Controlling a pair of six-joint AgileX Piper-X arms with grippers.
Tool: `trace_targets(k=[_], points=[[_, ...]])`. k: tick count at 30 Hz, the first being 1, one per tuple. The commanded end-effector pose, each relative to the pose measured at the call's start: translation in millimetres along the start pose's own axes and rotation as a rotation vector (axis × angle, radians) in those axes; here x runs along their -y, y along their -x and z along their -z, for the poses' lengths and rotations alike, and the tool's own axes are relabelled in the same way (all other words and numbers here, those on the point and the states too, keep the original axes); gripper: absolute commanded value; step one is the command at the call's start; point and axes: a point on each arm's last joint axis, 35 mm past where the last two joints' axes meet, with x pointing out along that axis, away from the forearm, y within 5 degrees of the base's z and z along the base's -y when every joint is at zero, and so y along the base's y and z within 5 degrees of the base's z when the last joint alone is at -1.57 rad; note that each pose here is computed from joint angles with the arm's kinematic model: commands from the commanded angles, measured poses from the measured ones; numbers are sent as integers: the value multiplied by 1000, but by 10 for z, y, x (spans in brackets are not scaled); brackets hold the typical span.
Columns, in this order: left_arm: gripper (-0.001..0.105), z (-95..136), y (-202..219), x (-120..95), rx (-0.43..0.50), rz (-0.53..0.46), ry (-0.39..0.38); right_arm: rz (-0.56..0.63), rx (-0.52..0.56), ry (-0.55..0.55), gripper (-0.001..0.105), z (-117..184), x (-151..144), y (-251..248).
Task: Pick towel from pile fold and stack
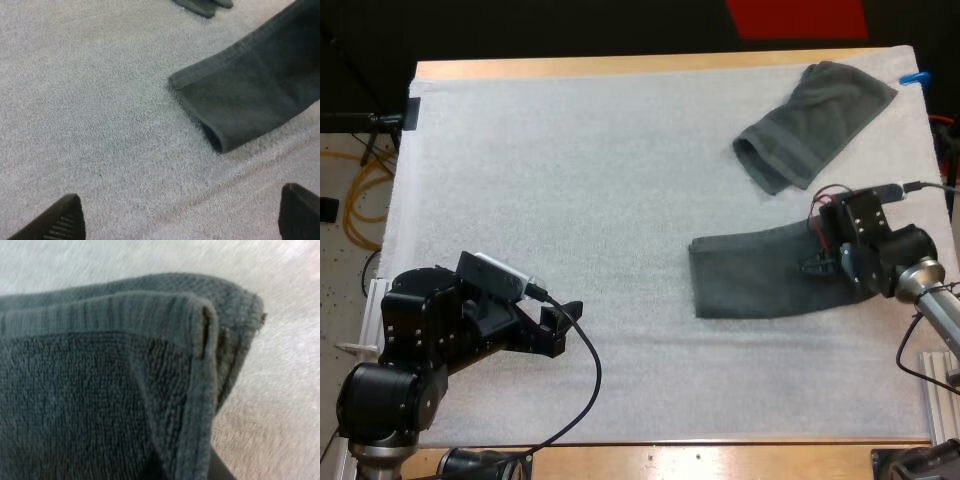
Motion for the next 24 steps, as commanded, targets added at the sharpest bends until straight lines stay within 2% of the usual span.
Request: trace_targets(k=[1,8,14,17,22,24], points=[[76,-13,7,4,9,1,-3,7,20,-18,1,-49,38,63],[76,-35,8,18,24,31,-13,-378,106,-277,1,-206,-70,105],[76,-40,8,19,28,34,-15,-611,85,-406,1,-324,-227,-69],[76,-40,8,19,28,34,-15,-675,53,-406,1,-357,-380,-140],[76,-40,8,19,28,34,-15,-719,52,-349,1,-424,-714,-178],[76,-40,8,19,28,34,-15,-732,46,-362,1,-444,-815,-194]])
